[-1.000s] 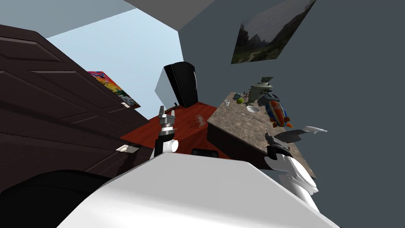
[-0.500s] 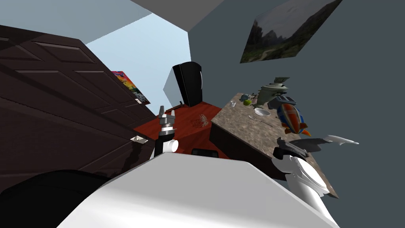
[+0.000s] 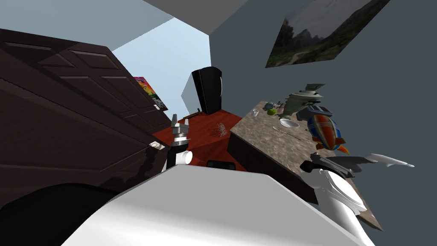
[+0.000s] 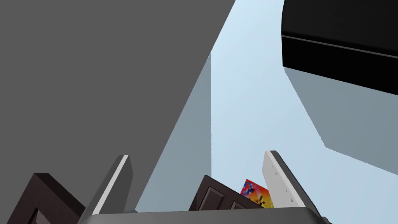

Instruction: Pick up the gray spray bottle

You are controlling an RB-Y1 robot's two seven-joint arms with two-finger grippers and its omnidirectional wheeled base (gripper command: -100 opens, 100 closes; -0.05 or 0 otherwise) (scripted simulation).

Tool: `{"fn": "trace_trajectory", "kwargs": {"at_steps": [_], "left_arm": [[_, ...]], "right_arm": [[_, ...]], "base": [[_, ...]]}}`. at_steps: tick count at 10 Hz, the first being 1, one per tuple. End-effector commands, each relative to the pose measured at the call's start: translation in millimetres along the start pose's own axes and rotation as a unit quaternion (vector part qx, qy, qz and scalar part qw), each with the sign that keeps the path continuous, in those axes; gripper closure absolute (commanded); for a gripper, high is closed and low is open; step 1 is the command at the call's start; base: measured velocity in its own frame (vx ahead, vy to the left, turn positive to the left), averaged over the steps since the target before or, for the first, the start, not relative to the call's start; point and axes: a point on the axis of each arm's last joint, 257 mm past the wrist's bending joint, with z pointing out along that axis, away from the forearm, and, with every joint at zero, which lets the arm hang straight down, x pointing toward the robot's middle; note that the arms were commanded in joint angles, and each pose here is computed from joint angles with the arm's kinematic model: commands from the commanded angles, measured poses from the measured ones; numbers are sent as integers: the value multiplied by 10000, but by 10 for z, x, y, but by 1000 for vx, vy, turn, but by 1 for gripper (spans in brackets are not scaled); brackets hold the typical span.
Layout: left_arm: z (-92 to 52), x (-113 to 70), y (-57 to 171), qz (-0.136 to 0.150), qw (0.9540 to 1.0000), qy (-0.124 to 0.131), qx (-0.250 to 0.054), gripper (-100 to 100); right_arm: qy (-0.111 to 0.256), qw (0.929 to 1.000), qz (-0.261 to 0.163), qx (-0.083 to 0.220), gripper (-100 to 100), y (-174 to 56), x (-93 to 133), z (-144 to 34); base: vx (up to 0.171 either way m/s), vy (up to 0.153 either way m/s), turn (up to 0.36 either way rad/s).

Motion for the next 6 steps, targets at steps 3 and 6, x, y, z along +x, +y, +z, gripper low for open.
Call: {"fn": "trace_trajectory", "kwargs": {"at_steps": [3,6], "left_arm": [[0,1,0,-1,10000,0,0,0],[0,1,0,0,10000,1,0,0]], "right_arm": [[-60,9984,-139,546,-100,-404,-115,148],[-128,9955,-220,910,-100,-681,-236,220]], "base": [[-22,-7,159],[-22,-34,135]]}}
